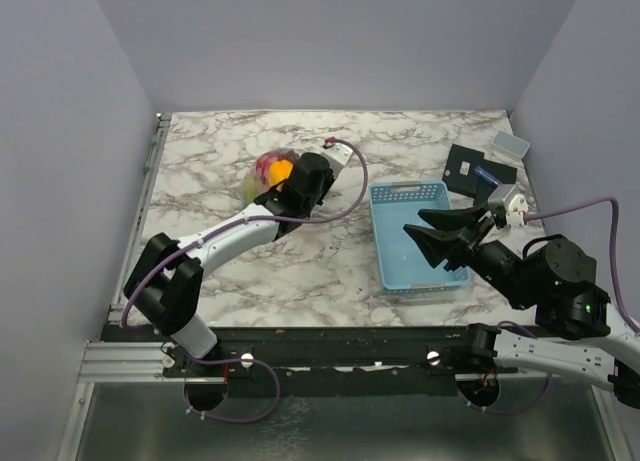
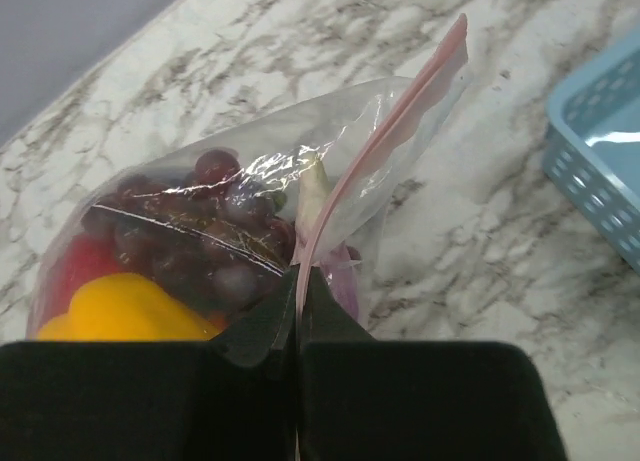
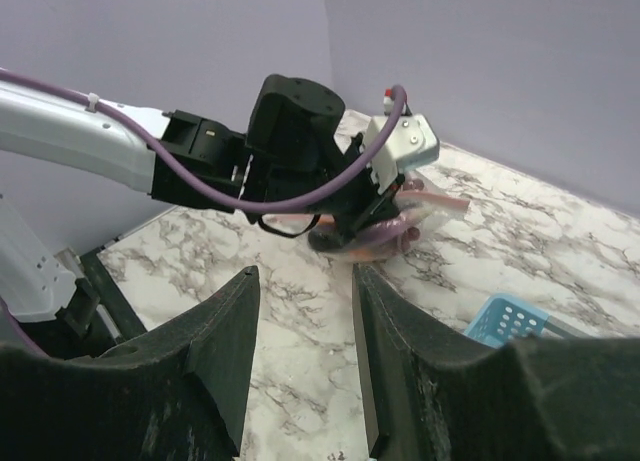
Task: Place the food in the zip-top bag and seal the zipper
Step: Place the zipper food storage bag at the center of the board.
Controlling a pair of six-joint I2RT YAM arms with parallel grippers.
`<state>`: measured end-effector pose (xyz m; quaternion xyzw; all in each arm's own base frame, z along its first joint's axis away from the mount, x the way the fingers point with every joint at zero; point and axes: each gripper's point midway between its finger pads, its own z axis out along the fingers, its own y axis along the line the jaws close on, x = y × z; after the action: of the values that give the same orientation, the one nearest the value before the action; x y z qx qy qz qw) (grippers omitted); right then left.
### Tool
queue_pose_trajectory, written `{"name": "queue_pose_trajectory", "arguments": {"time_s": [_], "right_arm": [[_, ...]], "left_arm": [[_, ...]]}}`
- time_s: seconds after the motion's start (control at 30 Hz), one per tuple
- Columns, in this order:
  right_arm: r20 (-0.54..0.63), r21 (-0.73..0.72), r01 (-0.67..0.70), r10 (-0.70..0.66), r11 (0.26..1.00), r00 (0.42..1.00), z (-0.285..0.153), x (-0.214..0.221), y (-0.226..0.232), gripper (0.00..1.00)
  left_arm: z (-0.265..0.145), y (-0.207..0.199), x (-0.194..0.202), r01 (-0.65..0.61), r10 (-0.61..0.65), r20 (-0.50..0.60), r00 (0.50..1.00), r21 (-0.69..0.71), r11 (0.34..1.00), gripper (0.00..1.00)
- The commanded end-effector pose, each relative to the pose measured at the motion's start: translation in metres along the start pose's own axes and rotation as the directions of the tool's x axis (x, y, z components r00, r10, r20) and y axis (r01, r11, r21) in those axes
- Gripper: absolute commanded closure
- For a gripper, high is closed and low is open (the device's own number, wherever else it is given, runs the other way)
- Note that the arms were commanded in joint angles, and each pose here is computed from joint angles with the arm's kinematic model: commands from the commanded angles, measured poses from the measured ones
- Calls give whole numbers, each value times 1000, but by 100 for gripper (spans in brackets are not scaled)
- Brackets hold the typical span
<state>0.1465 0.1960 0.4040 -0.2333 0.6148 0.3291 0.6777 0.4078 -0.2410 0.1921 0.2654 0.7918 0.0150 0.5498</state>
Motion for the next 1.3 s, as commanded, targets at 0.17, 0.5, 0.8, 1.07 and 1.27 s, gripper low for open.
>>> {"name": "queue_pose_trajectory", "arguments": {"time_s": [0.17,0.5,0.8,1.07,1.27], "right_arm": [[-50,56,-6,9,998,999,-7,19,-11,52],[-46,165,-35,44,986,998,-14,27,-31,49],[-56,194,-53,65,980,996,-21,31,-37,46],[-57,240,-72,89,968,994,-24,35,-44,37],[-69,266,-76,98,961,993,-23,41,-47,34]], "left_arm": [[-25,-65,36,65,-59,-60,996,98,993,100],[-64,-102,59,103,-93,-73,993,159,982,100],[-96,-131,69,107,-89,-78,993,277,955,92],[-129,-150,67,143,-122,-77,990,396,907,55],[-150,-156,61,182,-163,-81,983,459,870,23]]}}
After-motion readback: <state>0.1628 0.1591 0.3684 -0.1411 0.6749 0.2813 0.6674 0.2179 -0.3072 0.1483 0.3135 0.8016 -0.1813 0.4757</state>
